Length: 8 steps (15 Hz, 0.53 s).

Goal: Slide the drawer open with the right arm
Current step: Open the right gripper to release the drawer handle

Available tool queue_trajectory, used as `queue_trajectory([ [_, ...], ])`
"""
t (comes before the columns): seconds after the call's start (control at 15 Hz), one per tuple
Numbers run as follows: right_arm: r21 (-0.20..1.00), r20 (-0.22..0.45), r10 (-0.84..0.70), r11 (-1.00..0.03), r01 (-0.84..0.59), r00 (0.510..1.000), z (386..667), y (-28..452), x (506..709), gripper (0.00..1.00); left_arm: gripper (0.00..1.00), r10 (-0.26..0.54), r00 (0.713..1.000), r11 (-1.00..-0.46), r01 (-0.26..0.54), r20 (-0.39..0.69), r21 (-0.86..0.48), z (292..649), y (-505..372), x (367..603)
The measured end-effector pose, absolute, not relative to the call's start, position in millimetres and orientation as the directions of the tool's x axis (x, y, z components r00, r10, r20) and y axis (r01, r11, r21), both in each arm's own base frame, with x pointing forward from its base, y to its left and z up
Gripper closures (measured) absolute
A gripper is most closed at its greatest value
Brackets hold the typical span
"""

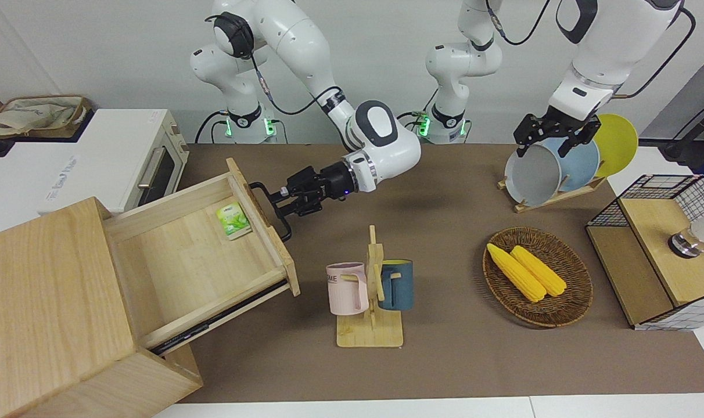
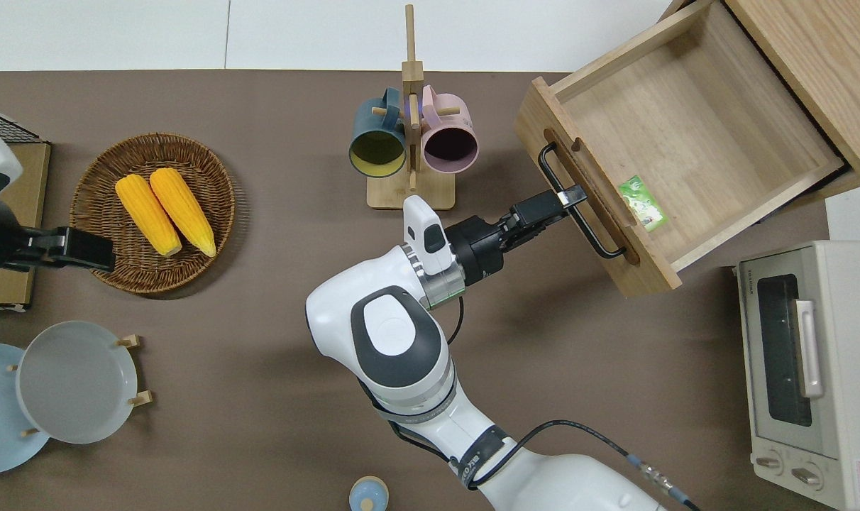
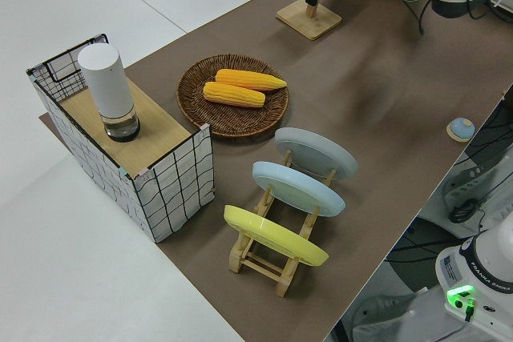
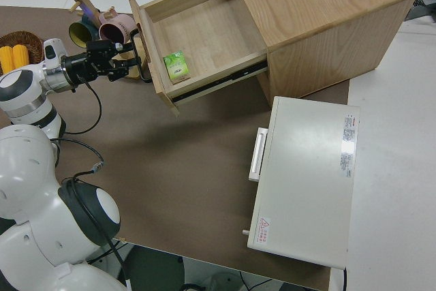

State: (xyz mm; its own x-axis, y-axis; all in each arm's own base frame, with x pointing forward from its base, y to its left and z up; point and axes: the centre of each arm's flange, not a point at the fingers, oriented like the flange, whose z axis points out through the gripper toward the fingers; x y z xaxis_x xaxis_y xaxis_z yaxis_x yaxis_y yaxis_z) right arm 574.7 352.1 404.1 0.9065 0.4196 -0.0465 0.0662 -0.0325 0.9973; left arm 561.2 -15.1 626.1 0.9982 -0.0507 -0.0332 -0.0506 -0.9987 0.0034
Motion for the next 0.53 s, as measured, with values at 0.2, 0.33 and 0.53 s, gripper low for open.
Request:
queue_trajectory([
  [0.2,0.997,-0.046,0.419,-0.033,0.065,0.907,405.0,352.5,574.7,0.04,0.00,-0.051,0.998,-0.999,-0.051,-0.033,0.003,626.1,-15.1,561.2],
  [0.33,0.997,-0.045,0.418,-0.033,0.065,0.907,405.4,352.1,575.1,0.02,0.00,-0.051,0.998,-0.999,-0.051,-0.033,0.003,626.1,-15.1,561.2],
  [0.53,0.997,-0.039,0.420,-0.037,0.061,0.907,407.9,353.8,575.0,0.02,0.00,-0.051,0.998,-0.999,-0.051,-0.033,0.003,626.1,-15.1,561.2],
])
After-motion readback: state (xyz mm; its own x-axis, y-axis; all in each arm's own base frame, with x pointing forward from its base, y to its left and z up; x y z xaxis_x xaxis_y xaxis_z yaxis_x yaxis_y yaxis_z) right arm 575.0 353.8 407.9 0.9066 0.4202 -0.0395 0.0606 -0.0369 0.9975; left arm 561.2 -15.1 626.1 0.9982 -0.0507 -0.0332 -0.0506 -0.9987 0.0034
